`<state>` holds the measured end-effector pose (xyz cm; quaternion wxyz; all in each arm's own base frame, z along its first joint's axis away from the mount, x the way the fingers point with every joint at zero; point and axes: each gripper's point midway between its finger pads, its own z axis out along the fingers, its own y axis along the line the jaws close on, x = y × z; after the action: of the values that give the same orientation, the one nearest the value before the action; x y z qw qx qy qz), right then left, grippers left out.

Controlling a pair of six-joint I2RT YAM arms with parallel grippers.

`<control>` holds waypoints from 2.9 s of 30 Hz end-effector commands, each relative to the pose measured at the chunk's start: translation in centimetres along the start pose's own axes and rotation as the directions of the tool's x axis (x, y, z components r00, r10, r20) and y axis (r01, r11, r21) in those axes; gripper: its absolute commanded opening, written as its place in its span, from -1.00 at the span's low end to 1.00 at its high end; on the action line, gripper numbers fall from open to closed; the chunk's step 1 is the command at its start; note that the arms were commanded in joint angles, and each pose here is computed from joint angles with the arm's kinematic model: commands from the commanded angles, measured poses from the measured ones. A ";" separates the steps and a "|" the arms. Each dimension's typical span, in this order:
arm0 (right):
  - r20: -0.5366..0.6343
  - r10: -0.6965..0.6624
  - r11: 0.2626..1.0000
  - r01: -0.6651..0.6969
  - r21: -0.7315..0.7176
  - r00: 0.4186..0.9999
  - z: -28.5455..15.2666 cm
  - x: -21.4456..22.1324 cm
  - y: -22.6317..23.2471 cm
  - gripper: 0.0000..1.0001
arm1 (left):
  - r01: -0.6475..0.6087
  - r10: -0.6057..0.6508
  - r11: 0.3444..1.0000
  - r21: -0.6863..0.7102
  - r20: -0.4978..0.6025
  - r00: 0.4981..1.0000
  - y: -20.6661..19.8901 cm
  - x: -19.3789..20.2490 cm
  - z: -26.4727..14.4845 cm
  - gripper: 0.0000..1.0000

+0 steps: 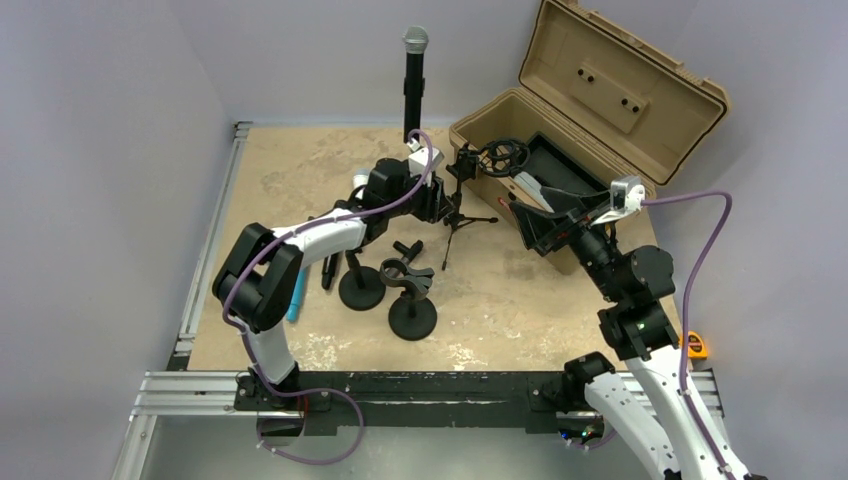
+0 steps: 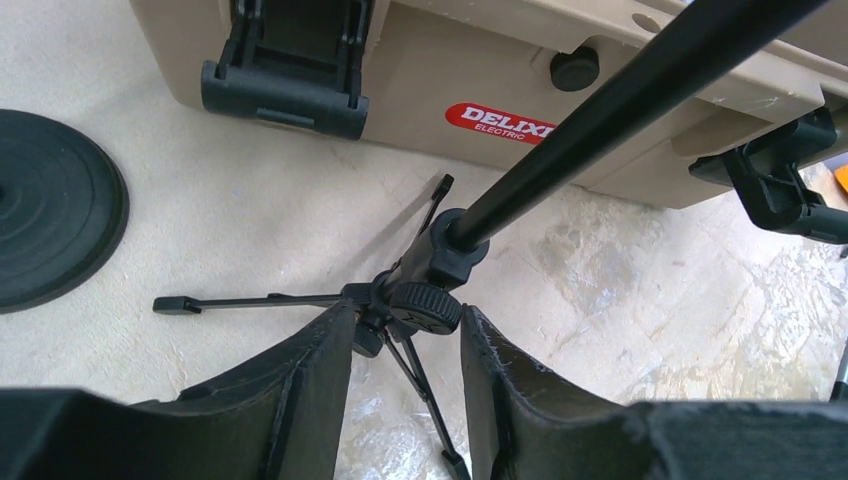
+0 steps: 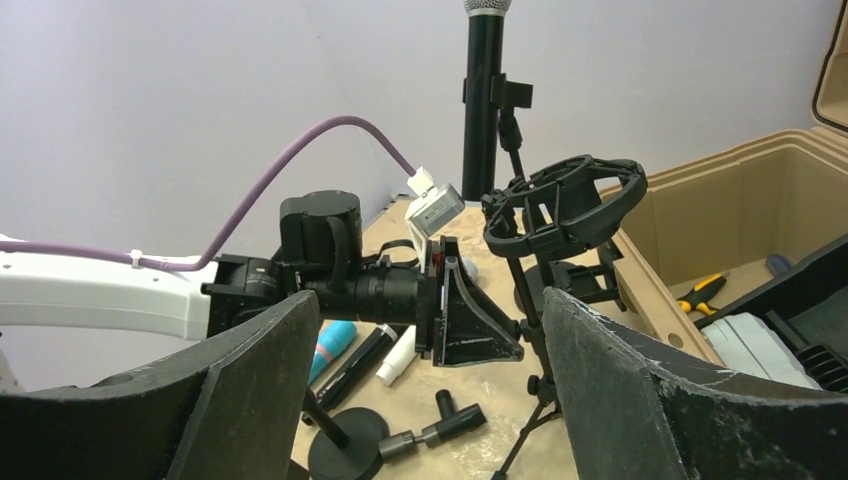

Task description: Remove the microphone from the stand

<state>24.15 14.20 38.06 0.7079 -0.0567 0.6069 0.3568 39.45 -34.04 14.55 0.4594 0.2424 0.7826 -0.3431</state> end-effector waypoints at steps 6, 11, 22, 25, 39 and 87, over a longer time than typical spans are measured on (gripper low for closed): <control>0.044 -0.019 1.000 0.019 -0.009 0.999 0.2 -1.6 0.5 0.61 | -0.078 0.074 0.995 0.057 0.065 0.995 -1.6 -4.3 -0.2 -0.29; 0.044 -0.018 1.000 0.018 -0.009 0.999 0.2 -1.5 0.5 0.60 | -0.053 0.051 0.995 0.082 0.034 0.998 -1.9 -3.8 0.1 -0.57; 0.043 -0.016 1.000 0.017 -0.011 0.999 0.2 -1.4 0.5 0.61 | 0.019 -0.017 0.997 0.077 -0.026 1.000 -2.2 -2.8 -0.4 -0.50; 0.045 -0.016 1.000 0.017 -0.011 0.999 0.1 -1.5 0.5 0.60 | 0.026 -0.024 0.996 0.080 -0.029 0.999 -2.3 -2.9 -0.3 -0.41; 0.049 -0.013 1.000 0.014 -0.013 0.999 -0.1 -1.7 0.7 0.60 | 0.068 -0.060 0.993 0.097 -0.081 0.995 -2.6 -2.2 -0.3 -0.79; 0.031 0.014 1.000 -0.014 0.001 0.999 0.2 -0.4 0.0 0.59 | 0.540 -0.555 0.828 -0.153 -0.082 0.828 -0.2 -1.8 -7.1 0.20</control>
<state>24.27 14.28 37.63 0.7041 -0.0524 0.6095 0.3605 36.96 -29.96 16.81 0.2229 -0.0888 0.8632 -0.4442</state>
